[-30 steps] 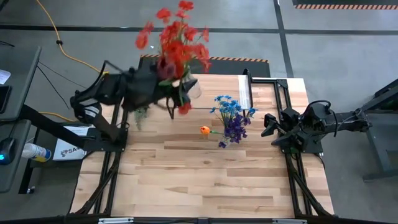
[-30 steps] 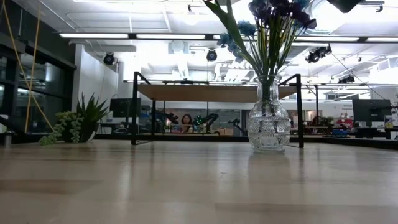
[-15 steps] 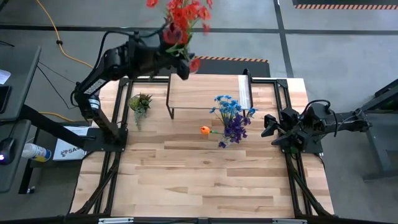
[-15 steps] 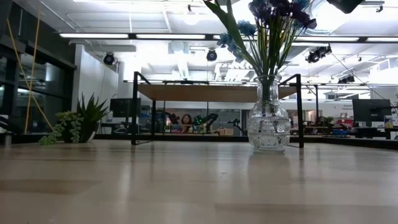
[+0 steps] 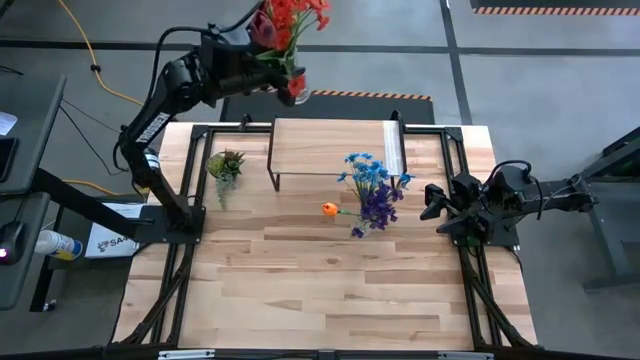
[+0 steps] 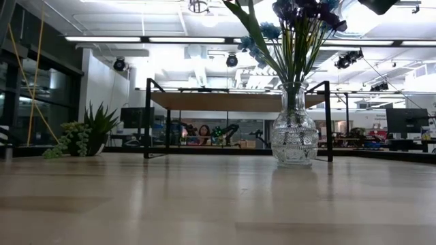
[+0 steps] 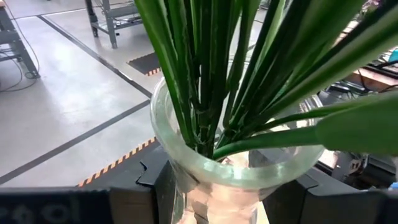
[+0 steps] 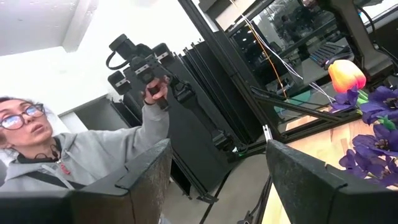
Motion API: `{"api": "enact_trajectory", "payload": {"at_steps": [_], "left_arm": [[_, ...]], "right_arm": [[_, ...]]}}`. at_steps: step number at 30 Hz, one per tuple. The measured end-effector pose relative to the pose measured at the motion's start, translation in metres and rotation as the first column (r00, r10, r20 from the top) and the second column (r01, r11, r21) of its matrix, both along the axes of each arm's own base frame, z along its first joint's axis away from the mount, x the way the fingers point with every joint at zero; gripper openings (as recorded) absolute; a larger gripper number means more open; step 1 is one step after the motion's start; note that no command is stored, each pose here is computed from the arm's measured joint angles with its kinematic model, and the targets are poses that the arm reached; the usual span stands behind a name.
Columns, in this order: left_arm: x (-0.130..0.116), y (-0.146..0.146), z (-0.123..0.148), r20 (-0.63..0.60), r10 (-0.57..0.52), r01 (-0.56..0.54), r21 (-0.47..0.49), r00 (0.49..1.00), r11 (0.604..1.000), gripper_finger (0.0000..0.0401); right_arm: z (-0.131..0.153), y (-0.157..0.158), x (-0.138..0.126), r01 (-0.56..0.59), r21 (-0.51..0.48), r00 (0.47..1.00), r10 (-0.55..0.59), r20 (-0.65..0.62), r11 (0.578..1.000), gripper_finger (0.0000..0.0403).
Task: Pick and place flowers into a vace then onto a shelf
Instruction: Put the bottom transparent vase with flowers on the shelf
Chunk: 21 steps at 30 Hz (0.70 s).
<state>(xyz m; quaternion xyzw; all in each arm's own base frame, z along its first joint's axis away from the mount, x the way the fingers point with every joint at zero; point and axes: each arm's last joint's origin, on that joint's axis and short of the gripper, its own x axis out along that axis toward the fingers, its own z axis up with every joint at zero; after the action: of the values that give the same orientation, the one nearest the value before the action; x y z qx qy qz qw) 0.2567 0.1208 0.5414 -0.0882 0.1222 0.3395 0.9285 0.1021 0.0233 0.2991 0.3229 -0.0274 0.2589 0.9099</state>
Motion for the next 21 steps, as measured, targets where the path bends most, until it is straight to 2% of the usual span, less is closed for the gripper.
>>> {"api": "enact_trajectory", "payload": {"at_steps": [5, 15, 21], "left_arm": [[0.003, 0.008, -0.007, -0.025, 0.001, -0.001, -0.006, 1.0, 1.0, 0.021], [0.027, 0.032, -0.052, -0.141, -0.025, 0.017, -0.062, 0.99, 0.998, 0.021], [0.041, 0.052, -0.085, -0.119, -0.091, 0.076, -0.124, 0.989, 0.989, 0.021]], "right_arm": [[0.0, 0.0, 0.0, 0.0, 0.0, 1.0, 0.0, 0.0, 1.0, 0.0252], [0.0, 0.0, 0.0, 0.0, 0.0, 1.0, 0.0, 0.0, 1.0, 0.0252], [0.0, 0.0, 0.0, -0.003, 0.012, 1.0, 0.003, -0.006, 1.0, 0.0252]]}}
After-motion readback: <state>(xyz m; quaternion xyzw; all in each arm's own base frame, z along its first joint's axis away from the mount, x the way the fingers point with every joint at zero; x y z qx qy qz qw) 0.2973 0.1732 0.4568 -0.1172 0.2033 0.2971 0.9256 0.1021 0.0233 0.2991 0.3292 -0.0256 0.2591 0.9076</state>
